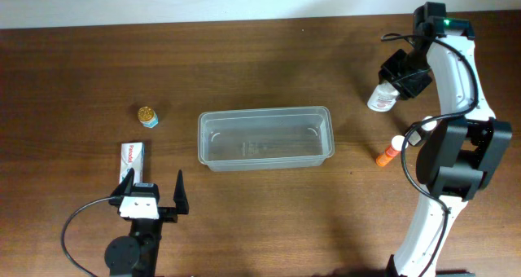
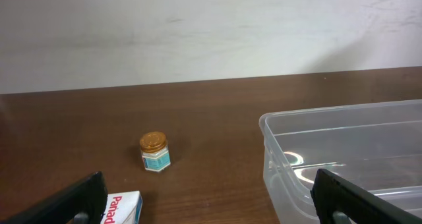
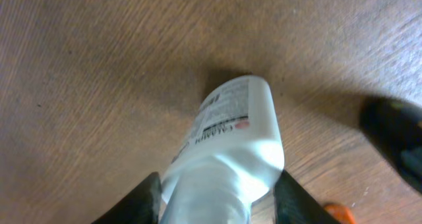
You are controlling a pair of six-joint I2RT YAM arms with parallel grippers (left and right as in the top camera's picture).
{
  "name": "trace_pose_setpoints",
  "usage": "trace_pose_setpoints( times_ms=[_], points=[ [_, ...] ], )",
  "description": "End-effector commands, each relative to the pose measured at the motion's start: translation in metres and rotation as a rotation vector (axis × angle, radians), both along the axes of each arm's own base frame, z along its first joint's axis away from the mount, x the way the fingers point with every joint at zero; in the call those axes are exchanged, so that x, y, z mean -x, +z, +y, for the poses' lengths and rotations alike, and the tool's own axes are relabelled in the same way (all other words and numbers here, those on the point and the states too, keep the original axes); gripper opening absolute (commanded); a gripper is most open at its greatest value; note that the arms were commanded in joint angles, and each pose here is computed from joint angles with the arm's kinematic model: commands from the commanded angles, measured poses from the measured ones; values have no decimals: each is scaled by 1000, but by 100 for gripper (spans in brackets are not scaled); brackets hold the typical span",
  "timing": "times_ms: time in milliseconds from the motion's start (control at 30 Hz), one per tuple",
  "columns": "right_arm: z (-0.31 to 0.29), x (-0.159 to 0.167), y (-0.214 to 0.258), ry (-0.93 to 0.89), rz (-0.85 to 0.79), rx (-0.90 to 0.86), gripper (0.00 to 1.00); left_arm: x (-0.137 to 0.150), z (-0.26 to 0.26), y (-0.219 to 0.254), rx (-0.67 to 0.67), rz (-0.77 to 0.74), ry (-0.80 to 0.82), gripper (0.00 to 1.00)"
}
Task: Pack container
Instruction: 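Close the right gripper on the Calamol bottle and lift it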
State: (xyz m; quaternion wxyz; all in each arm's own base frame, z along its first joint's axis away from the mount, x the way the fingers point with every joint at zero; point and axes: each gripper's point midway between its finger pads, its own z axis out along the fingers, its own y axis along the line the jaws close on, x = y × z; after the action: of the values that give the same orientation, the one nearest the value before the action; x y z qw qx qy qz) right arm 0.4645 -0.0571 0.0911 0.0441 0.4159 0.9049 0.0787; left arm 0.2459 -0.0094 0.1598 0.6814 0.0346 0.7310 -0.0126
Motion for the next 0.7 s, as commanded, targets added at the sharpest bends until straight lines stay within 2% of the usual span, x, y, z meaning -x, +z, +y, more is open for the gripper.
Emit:
trace_pose_setpoints(
  times_ms=[0, 167, 667],
  points=[
    [-6, 0, 0, -12, 6, 34, 40, 0, -1, -2, -14, 2, -7, 99],
    [-5, 4, -2, -12, 24, 32, 34, 0, -1, -2, -14, 2, -7, 99],
    [-16, 21, -4, 49, 93, 99, 35, 0, -1, -2, -14, 2, -7, 99]
  ],
)
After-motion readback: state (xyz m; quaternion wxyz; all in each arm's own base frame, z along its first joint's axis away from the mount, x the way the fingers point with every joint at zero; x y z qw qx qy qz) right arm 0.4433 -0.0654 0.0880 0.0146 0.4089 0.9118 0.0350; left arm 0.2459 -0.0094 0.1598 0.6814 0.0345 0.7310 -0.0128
